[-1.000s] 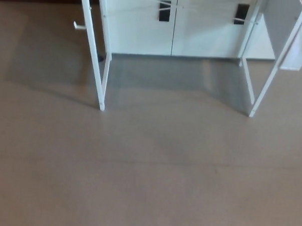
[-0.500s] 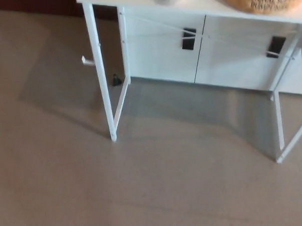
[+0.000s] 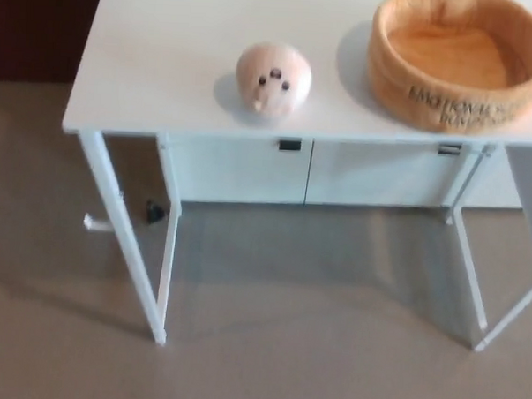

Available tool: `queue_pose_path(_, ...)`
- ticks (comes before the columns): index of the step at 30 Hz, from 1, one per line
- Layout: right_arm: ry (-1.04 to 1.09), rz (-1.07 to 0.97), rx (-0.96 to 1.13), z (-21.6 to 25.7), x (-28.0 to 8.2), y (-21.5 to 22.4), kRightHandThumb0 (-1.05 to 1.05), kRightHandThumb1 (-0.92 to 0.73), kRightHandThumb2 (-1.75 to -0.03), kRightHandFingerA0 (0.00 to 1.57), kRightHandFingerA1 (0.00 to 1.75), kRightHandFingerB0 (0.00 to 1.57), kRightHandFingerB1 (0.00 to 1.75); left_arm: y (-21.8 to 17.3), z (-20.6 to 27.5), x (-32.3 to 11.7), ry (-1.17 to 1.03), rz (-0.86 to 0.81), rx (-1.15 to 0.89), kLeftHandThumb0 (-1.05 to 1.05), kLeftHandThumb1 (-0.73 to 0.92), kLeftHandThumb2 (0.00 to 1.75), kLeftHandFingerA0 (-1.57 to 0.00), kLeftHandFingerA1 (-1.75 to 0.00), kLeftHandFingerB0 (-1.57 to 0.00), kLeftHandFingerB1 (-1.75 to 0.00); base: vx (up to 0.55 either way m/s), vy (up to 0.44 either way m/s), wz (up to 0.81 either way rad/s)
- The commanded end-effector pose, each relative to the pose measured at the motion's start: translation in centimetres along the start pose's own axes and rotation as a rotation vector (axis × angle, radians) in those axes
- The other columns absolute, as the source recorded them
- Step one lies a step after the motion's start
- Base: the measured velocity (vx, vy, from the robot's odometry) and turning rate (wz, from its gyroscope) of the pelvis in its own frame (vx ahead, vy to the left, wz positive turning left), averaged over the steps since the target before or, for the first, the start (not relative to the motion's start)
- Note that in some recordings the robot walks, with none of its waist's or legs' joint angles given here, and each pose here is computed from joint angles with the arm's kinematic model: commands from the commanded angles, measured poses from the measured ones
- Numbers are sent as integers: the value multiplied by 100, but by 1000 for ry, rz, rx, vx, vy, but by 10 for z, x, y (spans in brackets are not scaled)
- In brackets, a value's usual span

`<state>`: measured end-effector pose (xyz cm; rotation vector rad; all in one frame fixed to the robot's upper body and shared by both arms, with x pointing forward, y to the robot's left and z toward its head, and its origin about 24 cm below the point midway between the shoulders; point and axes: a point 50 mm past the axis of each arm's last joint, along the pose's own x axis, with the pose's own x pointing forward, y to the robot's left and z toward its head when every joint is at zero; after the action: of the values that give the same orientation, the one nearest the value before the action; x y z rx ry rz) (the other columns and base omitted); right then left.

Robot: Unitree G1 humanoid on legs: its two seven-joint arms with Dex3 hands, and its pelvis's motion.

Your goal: The robot walks towards a table in front, picks a dumpling toy with left hand and puts it in an orange round plate

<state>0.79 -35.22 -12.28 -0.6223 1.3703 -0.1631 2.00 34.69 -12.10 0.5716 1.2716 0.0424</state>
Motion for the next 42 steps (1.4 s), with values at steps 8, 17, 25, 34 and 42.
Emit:
queue_pose_path(8,4,-15,-8,-3,-1,-5,-47,-57,-84,70,62,28,45,-1,-13,-4,38,9,2,-37,66,60,-64,-59,-32,-34,418,-93,37)
queue_pose_path(17,4,-17,-17,0,0,-4,-48,-59,-83,70,60,29,44,0,-16,-6,35,-5,5,-27,48,96,-61,-72,-18,-51,274,-82,8)
queue_pose_path(25,8,-14,-24,-1,0,-3,-38,-71,-61,75,46,35,32,-1,-19,-7,39,1,-3,-42,52,82,-62,-70,-26,-46,155,129,-20)
queue_pose_path(34,13,-11,-32,-1,0,-2,-38,-72,-61,75,45,33,31,-3,-23,-8,58,6,11,-27,47,96,-61,-73,-18,-51,44,15,9)
queue_pose_path(42,10,-8,-13,-1,0,0,-37,-72,-62,78,54,34,32,-2,-27,-10,59,2,-13,-36,67,60,-67,-66,-30,-33,0,0,0)
